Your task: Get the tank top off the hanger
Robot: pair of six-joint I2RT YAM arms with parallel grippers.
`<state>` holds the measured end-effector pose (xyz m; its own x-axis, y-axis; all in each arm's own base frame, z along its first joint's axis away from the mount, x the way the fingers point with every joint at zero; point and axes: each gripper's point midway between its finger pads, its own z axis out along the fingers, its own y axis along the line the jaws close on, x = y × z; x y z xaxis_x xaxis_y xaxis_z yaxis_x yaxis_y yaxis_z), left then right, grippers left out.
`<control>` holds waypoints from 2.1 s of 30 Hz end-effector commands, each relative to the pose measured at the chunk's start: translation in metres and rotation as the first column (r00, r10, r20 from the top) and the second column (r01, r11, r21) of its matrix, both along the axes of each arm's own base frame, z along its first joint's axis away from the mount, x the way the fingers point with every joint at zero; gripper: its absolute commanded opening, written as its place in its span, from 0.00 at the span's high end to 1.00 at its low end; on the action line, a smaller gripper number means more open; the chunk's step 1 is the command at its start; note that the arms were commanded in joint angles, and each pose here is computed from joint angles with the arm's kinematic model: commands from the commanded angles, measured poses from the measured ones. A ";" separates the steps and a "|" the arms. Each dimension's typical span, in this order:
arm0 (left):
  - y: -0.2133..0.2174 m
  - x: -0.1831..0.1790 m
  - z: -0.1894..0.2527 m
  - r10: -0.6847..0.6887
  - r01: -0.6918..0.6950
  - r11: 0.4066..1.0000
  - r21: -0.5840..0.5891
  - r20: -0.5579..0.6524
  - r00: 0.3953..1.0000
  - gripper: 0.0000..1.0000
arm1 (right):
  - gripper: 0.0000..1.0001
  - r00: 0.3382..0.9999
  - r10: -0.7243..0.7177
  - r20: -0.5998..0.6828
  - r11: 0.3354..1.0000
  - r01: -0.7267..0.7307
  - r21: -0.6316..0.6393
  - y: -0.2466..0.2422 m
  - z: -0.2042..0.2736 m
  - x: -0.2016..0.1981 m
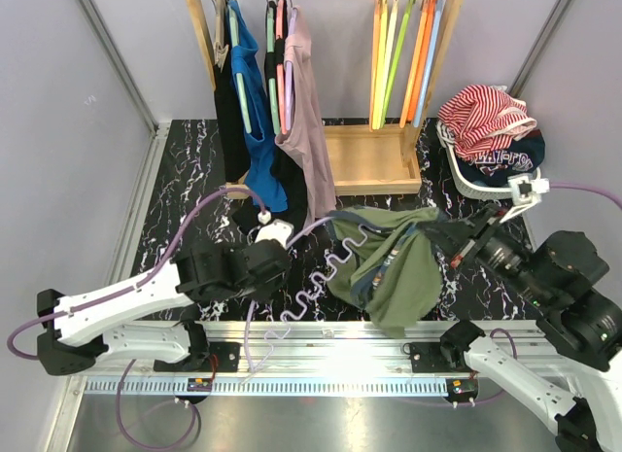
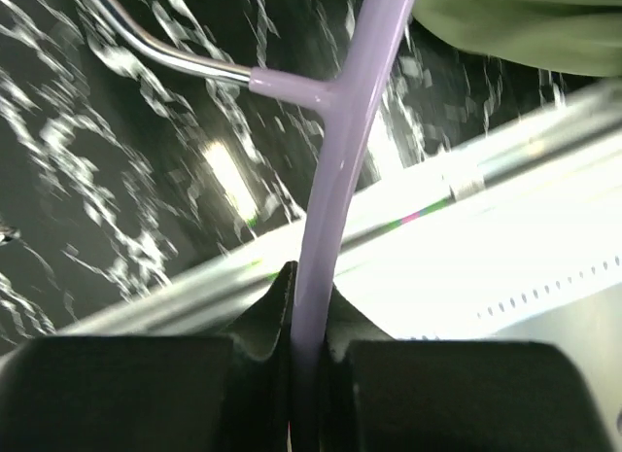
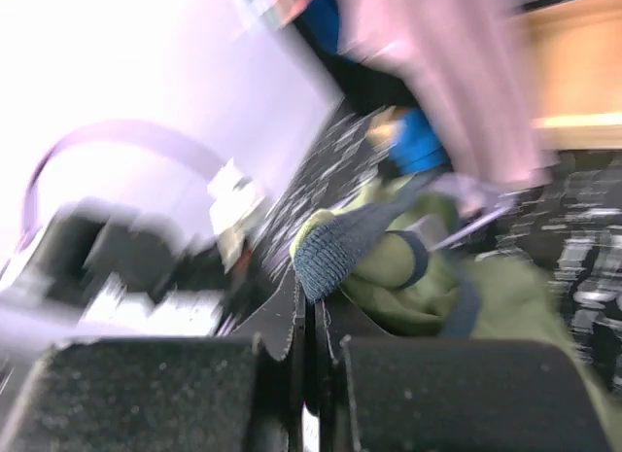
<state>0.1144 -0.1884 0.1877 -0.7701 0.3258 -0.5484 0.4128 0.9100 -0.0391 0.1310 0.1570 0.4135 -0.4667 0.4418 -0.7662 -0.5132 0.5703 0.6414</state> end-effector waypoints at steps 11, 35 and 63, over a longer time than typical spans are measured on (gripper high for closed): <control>0.038 -0.050 0.050 0.075 -0.114 0.934 -0.339 -0.127 0.989 1.00 | 1.00 0.806 -0.523 -0.276 0.810 0.369 -0.456 -0.046 -0.125 0.078; 0.098 0.008 0.167 0.431 -0.205 0.695 -0.689 0.171 0.886 1.00 | 1.00 0.931 -0.219 -0.290 0.768 -0.019 -0.641 0.002 -0.144 0.090; 0.093 0.018 0.169 0.451 -0.196 0.706 -0.681 0.219 0.865 1.00 | 0.00 0.825 -0.444 -0.350 0.346 -0.203 -0.916 0.070 -0.370 0.052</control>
